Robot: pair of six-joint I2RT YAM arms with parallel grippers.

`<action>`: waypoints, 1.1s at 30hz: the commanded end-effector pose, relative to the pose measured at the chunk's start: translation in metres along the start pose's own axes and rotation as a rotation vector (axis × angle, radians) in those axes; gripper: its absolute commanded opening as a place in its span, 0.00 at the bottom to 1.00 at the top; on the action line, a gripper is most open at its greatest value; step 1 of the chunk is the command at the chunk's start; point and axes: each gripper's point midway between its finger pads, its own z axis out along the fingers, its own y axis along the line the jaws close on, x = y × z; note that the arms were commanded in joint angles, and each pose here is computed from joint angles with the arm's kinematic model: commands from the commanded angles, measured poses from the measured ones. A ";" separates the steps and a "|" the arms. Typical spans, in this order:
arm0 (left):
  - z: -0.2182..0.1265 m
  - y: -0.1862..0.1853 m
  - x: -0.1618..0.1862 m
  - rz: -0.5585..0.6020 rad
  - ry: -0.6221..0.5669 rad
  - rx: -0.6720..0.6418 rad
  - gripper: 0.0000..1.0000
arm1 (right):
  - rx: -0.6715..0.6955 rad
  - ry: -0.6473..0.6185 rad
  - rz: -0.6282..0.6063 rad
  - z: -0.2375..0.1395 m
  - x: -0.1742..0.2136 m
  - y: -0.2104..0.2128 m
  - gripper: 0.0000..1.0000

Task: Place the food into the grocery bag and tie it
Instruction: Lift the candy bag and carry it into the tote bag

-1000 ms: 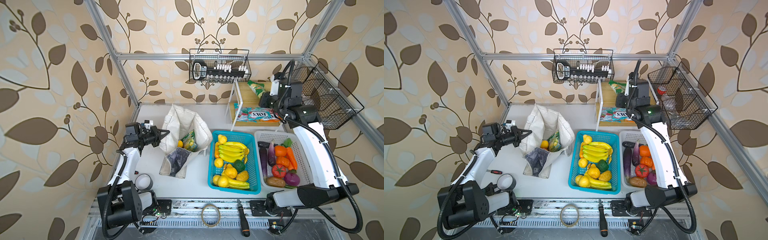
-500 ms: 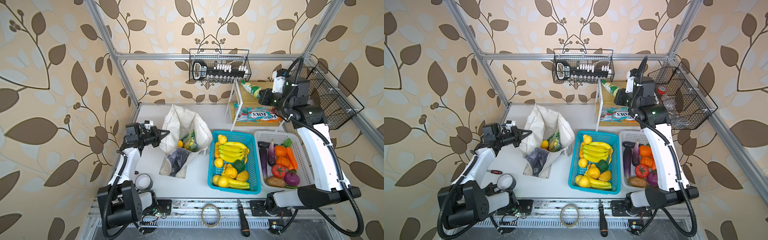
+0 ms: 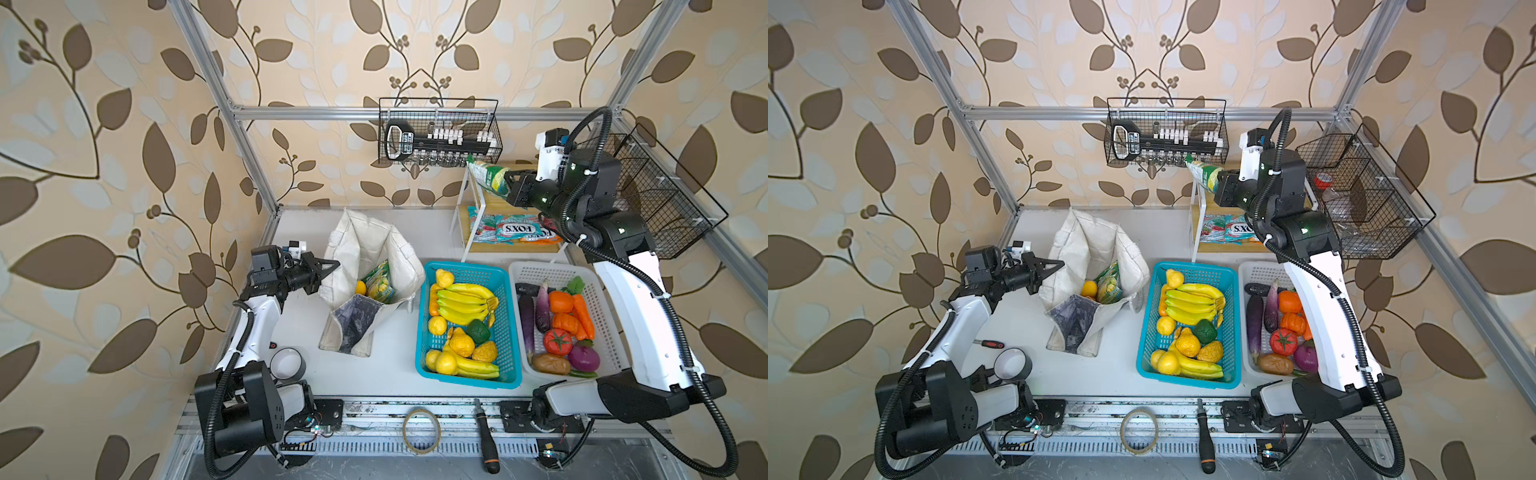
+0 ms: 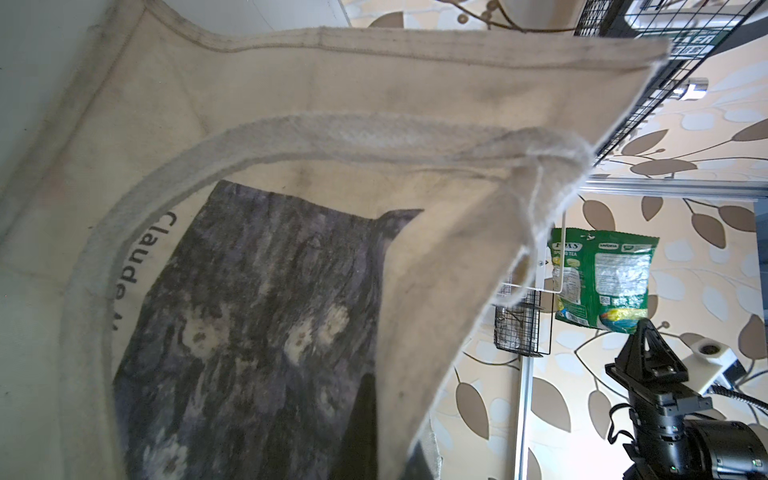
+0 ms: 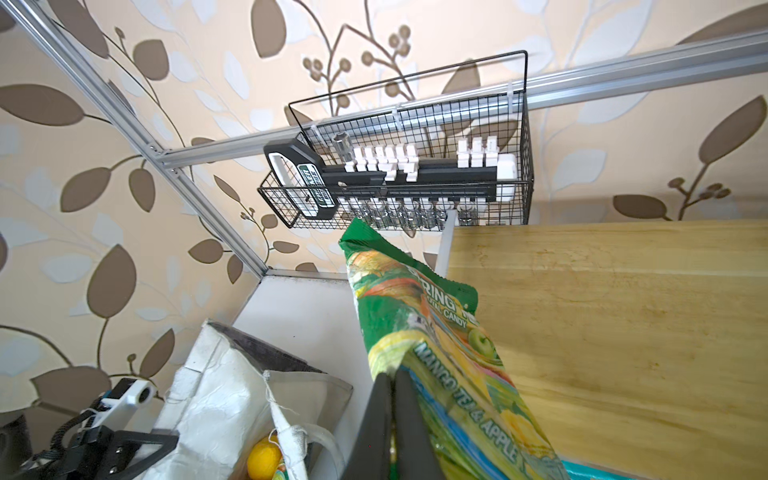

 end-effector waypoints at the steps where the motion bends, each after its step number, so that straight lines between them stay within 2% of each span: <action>1: -0.002 -0.001 -0.001 0.006 0.004 0.021 0.00 | -0.106 -0.132 -0.010 -0.029 -0.036 0.032 0.00; 9: -0.002 -0.001 -0.001 0.004 0.005 0.023 0.00 | -0.302 -0.122 -0.040 -0.045 -0.022 0.105 0.00; 14: -0.002 -0.001 -0.001 0.004 0.006 0.025 0.00 | -0.401 -0.059 -0.046 -0.035 0.007 0.148 0.00; 22: -0.001 -0.002 -0.002 0.000 0.008 0.029 0.00 | -0.524 0.108 -0.044 -0.003 0.085 0.208 0.00; 28: -0.001 -0.002 -0.003 0.000 0.009 0.031 0.00 | -0.594 0.247 -0.007 0.023 0.151 0.233 0.00; 33: -0.001 -0.002 -0.003 -0.003 0.010 0.033 0.00 | -0.567 0.359 -0.037 0.052 0.214 0.243 0.00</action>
